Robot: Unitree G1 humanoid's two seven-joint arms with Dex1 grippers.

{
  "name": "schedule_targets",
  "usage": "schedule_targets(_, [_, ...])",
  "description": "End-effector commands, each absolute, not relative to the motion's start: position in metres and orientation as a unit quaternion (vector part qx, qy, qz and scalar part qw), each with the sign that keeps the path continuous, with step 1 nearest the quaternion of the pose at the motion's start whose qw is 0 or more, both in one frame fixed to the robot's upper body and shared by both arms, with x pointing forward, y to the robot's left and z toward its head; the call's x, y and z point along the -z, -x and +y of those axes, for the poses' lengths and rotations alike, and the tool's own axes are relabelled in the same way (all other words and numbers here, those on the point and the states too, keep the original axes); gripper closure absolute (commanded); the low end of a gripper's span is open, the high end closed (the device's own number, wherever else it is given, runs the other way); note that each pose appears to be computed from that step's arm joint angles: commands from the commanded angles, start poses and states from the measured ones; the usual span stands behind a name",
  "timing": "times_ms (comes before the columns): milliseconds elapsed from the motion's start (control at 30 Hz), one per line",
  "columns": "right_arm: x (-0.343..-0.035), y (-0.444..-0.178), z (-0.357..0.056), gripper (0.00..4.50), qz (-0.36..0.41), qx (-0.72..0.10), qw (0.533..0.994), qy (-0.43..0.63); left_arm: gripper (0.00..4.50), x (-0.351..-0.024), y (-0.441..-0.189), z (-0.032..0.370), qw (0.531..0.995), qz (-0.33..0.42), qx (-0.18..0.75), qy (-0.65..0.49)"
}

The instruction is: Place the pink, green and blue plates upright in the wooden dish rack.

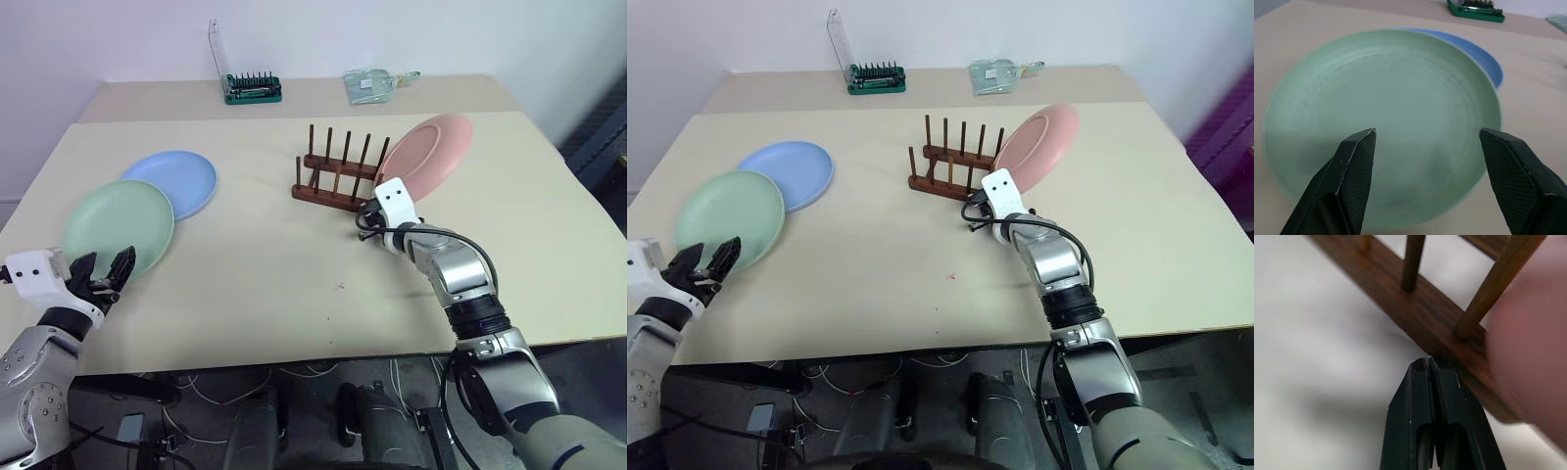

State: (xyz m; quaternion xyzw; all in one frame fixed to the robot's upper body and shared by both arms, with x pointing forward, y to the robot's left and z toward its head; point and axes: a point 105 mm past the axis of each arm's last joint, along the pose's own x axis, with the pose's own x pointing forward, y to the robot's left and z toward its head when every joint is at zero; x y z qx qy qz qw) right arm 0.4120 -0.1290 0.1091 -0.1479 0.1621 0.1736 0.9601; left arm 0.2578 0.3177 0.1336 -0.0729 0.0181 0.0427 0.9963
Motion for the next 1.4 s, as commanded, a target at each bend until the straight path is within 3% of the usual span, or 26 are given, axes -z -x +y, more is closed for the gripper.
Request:
schedule_targets(33, [-0.115,-0.416,-0.143,4.45,0.154,-0.15,0.964,0.158,1.04,-0.14,-0.252,0.327,0.995,-0.004,-0.067,0.075])
schedule_targets(433, [-0.118,-0.424,-0.157,4.45,0.135,-0.101,0.97,0.175,1.04,-0.127,-0.251,0.33,0.993,0.008,-0.086,0.084])
schedule_targets(533, [-0.127,-0.421,-0.143,4.45,0.115,-0.141,0.964,0.191,1.04,-0.126,-0.252,0.33,0.993,0.009,-0.087,0.085])
schedule_targets(633, [-0.15,-0.4,-0.102,4.45,0.048,-0.274,0.935,0.22,1.04,-0.126,-0.251,0.335,0.989,0.004,-0.104,0.107])
schedule_targets(667, [-0.156,-0.392,-0.091,3.92,0.029,-0.313,0.921,0.231,0.49,-0.126,-0.25,0.337,0.987,0.001,-0.112,0.118])
schedule_targets(733, [-0.165,-0.364,-0.069,3.21,-0.009,-0.405,0.873,0.273,0.0,-0.129,-0.25,0.347,0.977,-0.015,-0.151,0.151])
schedule_targets(867, [-0.179,-0.322,-0.047,1.14,-0.056,-0.505,0.807,0.301,0.0,-0.134,-0.245,0.366,0.946,-0.056,-0.223,0.229])
schedule_targets(1133, [-0.191,-0.319,-0.04,1.14,-0.081,-0.517,0.792,0.314,0.0,-0.119,-0.237,0.382,0.903,-0.062,-0.297,0.304])
schedule_targets(1400, [-0.199,-0.321,-0.035,1.14,-0.1,-0.513,0.794,0.312,0.0,-0.097,-0.262,0.368,0.885,0.036,-0.27,0.379])
